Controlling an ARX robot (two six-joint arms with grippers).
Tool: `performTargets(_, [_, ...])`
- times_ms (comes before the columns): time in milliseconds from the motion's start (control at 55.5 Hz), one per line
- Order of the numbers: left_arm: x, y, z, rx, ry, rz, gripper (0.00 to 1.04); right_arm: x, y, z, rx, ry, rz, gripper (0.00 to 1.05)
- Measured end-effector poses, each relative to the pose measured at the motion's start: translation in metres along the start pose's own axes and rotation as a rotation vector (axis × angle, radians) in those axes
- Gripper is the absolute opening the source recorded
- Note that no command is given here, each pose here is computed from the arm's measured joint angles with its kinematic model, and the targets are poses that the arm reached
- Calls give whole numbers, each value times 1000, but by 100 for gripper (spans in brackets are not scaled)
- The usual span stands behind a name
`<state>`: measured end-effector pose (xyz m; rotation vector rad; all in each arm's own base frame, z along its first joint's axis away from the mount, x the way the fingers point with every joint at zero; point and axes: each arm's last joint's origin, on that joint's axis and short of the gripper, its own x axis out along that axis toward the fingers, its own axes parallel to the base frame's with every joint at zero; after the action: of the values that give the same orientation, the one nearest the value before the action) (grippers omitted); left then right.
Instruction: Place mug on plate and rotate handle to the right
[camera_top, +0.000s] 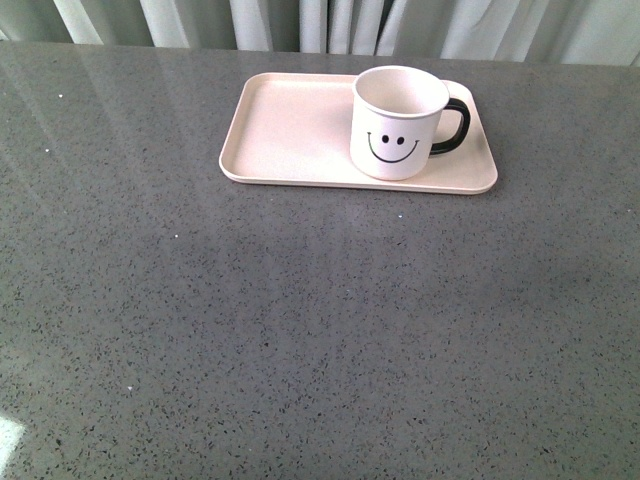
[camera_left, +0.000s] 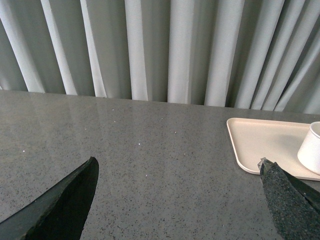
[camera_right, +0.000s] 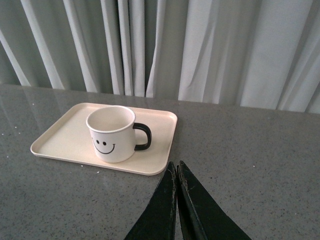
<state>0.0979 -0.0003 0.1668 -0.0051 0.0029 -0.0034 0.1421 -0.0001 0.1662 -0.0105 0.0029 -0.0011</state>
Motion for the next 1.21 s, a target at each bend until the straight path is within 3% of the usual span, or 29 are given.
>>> performTargets(1207, [0, 0, 0, 0, 0, 0, 96, -43, 0, 2, 0, 4, 0, 2])
